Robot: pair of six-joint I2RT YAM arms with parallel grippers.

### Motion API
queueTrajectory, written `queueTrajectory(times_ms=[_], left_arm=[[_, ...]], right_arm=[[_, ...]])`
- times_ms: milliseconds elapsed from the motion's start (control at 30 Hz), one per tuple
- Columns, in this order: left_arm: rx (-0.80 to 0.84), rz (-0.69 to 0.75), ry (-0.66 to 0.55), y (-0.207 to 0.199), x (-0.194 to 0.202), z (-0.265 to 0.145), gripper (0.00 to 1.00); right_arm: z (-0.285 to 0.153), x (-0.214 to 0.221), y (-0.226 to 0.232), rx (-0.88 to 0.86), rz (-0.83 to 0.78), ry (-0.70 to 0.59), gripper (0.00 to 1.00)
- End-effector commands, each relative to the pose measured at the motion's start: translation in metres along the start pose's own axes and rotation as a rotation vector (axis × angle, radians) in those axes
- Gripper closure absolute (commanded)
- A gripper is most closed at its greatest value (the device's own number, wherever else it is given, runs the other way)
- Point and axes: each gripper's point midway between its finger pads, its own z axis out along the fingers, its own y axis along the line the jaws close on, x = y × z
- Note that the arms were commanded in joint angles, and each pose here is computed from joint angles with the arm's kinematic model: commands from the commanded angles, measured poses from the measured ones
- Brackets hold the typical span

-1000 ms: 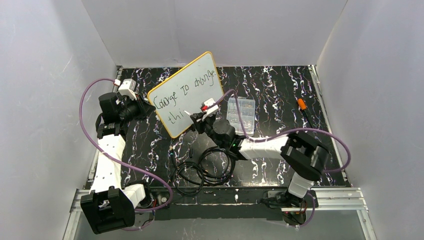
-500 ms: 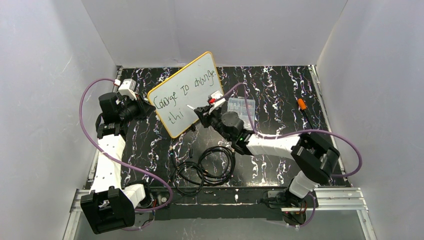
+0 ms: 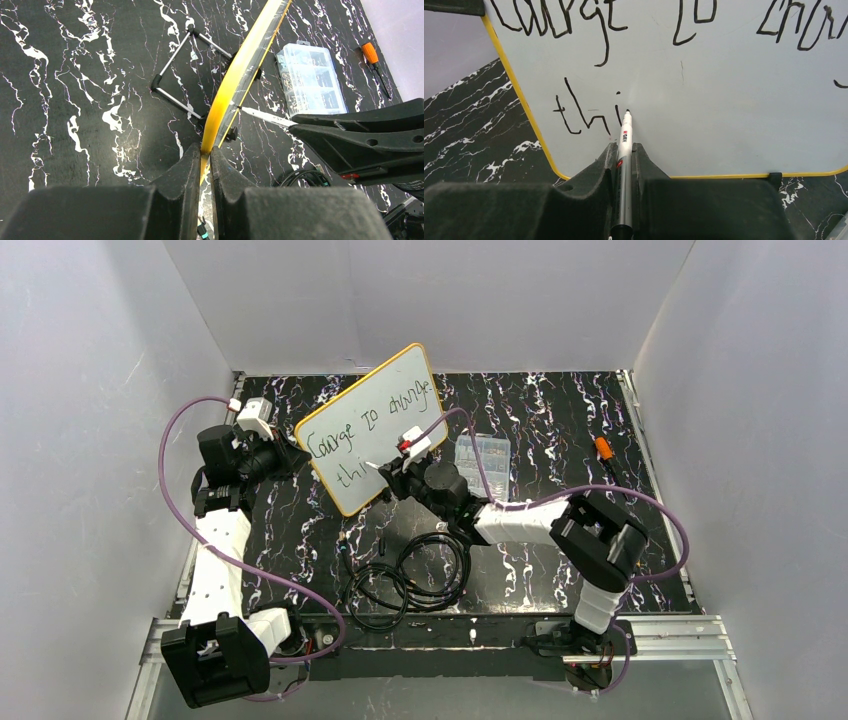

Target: Write a sentence on the whiteboard

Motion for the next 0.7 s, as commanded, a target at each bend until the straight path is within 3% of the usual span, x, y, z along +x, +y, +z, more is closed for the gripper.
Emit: queueTrajectory(times_ms=[0,400,667], left_arm=[[0.033,0.001,-0.002,-0.008,-0.003,-0.002,1.0],[0.035,0.002,-0.002,-0.009,-0.003,-0.002,1.0],[0.033,0.001,0.0,-0.008,-0.002,-0.002,1.0]], right_arm=[[0.013,-0.023,-0.001,0.014,0.013,-0.082,0.99],[0.005,0.017,-0.005,0.023,0.037,0.009,0.99],[0.001,0.016,-0.005,0.026,0.048,0.006,0.99]])
